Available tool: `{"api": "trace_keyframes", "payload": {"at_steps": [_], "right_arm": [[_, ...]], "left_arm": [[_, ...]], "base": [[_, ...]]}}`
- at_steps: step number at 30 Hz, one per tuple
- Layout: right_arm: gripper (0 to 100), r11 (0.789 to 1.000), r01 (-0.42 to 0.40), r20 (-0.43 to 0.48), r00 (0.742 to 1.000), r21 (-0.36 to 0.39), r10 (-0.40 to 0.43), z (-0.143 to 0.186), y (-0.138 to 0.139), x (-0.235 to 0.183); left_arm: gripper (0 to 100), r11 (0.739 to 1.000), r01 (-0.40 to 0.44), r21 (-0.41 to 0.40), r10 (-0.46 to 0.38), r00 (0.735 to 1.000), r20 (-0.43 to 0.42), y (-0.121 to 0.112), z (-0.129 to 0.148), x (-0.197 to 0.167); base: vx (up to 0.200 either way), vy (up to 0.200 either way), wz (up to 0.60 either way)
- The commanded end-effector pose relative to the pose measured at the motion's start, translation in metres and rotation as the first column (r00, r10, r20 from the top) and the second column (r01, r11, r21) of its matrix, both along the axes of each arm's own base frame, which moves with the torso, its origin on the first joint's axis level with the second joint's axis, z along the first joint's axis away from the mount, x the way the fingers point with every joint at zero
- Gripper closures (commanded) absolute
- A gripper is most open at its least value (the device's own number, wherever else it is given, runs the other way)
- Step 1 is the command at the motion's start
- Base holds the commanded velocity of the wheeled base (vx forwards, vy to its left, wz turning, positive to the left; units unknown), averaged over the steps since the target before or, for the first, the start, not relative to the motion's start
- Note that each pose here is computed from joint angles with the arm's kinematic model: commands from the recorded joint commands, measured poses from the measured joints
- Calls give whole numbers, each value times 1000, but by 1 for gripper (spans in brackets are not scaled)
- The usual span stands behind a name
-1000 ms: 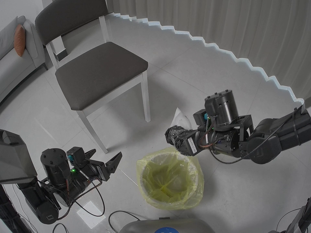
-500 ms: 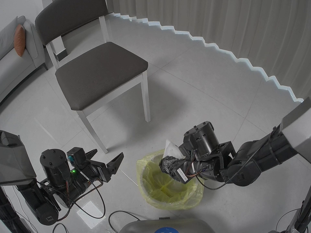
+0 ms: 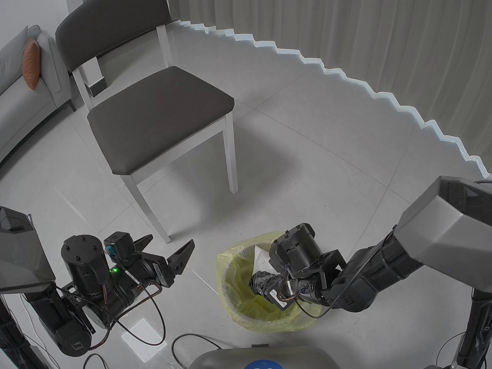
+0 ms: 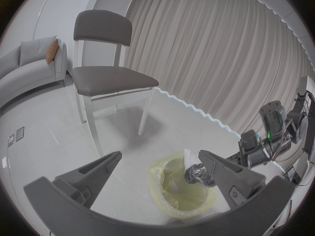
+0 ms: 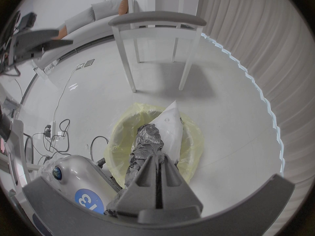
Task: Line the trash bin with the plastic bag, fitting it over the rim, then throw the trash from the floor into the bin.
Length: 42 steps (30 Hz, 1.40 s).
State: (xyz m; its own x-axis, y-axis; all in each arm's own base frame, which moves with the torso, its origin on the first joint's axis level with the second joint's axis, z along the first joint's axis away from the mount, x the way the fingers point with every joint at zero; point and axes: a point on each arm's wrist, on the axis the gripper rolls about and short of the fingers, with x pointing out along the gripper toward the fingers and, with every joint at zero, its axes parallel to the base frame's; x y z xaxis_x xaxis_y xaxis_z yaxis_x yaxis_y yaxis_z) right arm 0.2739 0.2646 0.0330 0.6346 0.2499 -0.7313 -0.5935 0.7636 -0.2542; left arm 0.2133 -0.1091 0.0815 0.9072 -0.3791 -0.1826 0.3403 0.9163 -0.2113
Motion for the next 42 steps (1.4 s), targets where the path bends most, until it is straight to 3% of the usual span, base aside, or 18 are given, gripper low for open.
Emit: {"api": "trace_keyframes", "payload": {"at_steps": [1,21,32,42], "right_arm": [[100,999,-18,-37,999,-37,16,-22,6,-3],[100,988,-129,-79,989,-80,123,-29,20,-45],[100,998,3,-37,999,-66,-6,-48,10,27],[100,996,78,-6,997,-41,-79,-62,7,69]], "left_arm": [[0,1000,-1,-4,1,1000,10,0,1,0],[0,1000,0,-9,0,1000,16,0,3,-1],[0,1000,0,-10,0,1000,16,0,3,-1],[0,1000,-4,-10,4,1000,11,1,2,0]], "base": [[0,0,0],[0,0,0],[0,0,0],[0,0,0]]}}
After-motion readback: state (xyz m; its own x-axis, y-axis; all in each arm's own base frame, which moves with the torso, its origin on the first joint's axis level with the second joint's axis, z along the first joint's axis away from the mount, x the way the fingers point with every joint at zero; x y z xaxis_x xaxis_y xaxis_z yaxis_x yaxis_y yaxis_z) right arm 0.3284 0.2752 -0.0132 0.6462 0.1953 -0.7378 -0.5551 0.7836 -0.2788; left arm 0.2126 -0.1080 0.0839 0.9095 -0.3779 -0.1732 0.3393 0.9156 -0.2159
